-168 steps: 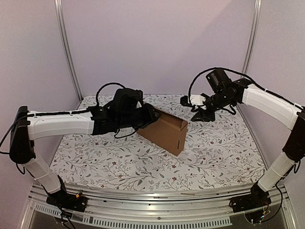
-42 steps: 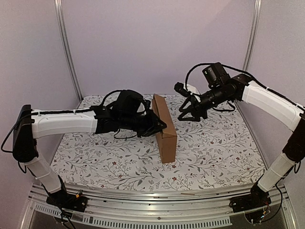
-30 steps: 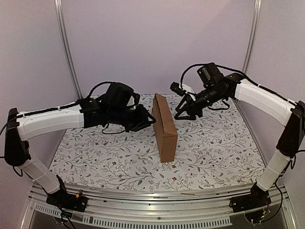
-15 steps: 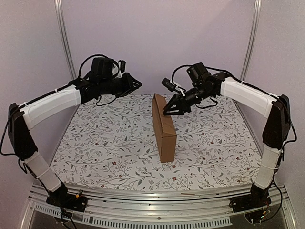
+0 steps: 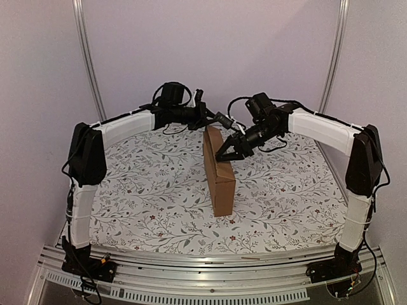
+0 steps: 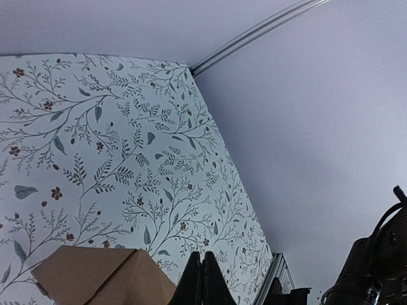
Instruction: Fold the paper box
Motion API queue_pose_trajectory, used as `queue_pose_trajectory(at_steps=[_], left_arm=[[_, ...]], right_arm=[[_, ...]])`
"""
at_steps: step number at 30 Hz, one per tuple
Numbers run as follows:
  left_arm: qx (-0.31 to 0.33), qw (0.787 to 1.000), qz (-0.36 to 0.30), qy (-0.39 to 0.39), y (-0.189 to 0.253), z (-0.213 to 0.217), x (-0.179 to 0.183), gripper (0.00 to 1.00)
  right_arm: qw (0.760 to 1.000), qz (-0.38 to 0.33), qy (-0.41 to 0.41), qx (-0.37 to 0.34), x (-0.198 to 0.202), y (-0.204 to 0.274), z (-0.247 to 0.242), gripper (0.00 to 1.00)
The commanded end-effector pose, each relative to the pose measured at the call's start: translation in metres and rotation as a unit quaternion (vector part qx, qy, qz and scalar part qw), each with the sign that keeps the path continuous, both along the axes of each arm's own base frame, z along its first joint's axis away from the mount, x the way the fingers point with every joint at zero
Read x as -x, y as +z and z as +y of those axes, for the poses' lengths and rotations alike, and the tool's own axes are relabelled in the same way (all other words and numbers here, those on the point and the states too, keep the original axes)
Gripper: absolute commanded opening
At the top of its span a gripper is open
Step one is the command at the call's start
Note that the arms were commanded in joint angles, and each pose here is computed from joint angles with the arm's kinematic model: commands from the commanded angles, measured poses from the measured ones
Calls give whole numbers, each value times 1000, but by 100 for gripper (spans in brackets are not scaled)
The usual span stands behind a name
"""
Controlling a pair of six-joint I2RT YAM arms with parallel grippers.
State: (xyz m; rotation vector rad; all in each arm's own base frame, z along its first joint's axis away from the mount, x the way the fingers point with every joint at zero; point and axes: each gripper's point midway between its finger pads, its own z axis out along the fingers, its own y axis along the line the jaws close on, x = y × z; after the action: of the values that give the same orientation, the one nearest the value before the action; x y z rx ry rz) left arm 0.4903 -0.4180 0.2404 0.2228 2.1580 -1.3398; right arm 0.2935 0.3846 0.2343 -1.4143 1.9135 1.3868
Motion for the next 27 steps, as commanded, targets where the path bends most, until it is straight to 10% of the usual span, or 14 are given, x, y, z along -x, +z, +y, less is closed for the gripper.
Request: queue_pose_trajectory(at_steps=[1, 27], left_arm=[[-1, 999, 11, -40, 7, -10, 16, 2], [-56, 994, 87, -32, -93, 8, 24, 2]], right_arm=[[1000, 30, 3, 8, 0, -19, 1, 32], [999, 29, 7, 43, 5, -38, -8, 33]])
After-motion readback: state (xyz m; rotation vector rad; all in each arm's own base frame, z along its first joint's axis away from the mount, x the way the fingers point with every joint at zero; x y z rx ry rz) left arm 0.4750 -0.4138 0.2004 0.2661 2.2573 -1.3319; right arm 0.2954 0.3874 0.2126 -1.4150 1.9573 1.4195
